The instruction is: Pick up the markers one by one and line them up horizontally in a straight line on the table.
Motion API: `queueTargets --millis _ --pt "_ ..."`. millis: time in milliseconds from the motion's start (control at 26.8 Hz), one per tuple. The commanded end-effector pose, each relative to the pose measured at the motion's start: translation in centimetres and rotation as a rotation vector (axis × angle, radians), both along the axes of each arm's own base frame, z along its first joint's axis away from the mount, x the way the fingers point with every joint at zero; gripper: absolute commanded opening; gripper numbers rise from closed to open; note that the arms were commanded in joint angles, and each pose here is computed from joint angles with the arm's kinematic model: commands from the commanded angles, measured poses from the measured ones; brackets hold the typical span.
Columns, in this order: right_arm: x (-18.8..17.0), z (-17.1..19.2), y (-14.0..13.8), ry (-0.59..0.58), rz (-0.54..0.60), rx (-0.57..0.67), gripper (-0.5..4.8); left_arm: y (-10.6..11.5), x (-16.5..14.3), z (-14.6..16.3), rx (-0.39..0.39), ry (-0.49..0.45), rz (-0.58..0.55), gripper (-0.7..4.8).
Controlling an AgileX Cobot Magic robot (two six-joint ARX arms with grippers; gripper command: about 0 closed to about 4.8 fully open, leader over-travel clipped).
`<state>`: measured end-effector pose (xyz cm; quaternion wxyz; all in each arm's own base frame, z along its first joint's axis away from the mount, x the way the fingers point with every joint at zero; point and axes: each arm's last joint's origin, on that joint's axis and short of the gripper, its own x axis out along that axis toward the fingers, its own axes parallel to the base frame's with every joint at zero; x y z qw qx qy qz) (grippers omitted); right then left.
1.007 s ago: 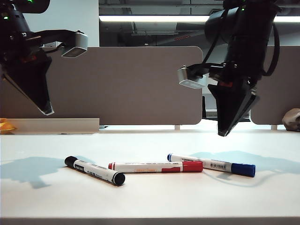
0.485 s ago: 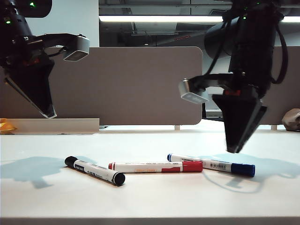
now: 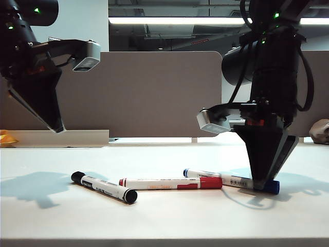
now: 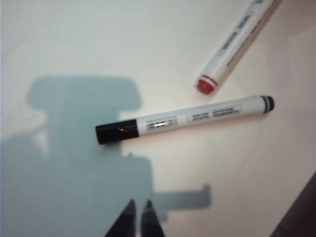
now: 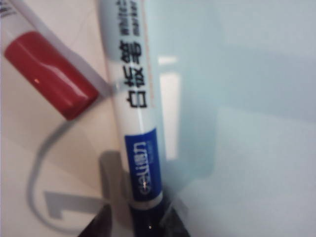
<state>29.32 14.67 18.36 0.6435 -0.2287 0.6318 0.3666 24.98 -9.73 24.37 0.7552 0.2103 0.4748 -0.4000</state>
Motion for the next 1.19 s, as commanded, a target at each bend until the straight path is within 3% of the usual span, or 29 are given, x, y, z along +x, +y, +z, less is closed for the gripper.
queueTargets --millis 37,149,485,559,783,970,1193 --pt "0.2 0.0 0.1 -0.011 0.003 0.010 1.44 -0.2 0.0 0.5 -0.078 0.002 -0.028 0.19" --pt "0.3 -0.3 0.1 -0.019 0.003 -0.022 0.91 -0.4 0.0 0.6 -0.134 0.012 -0.051 -0.07" --pt "0.1 -0.5 -0.3 -0.010 0.029 -0.104 0.79 -0.5 0.0 0.7 -0.161 0.025 -0.059 -0.06" --pt "0.0 -0.5 -0.4 -0.022 0.030 -0.148 0.49 -0.5 -0.1 0.7 -0.172 0.029 -0.064 -0.06" --pt "-0.1 -0.5 -1.1 -0.056 0.138 -0.305 0.49 -0.4 -0.4 1.2 -0.178 0.013 -0.066 -0.06" --pt "-0.2 -0.4 -1.3 -0.038 0.219 -0.306 0.50 -0.3 -0.5 1.5 -0.181 0.003 -0.067 -0.06" --pt "-0.6 -0.3 -1.6 0.000 0.411 -0.338 0.53 -0.3 -0.5 1.5 -0.181 0.003 -0.067 -0.06"
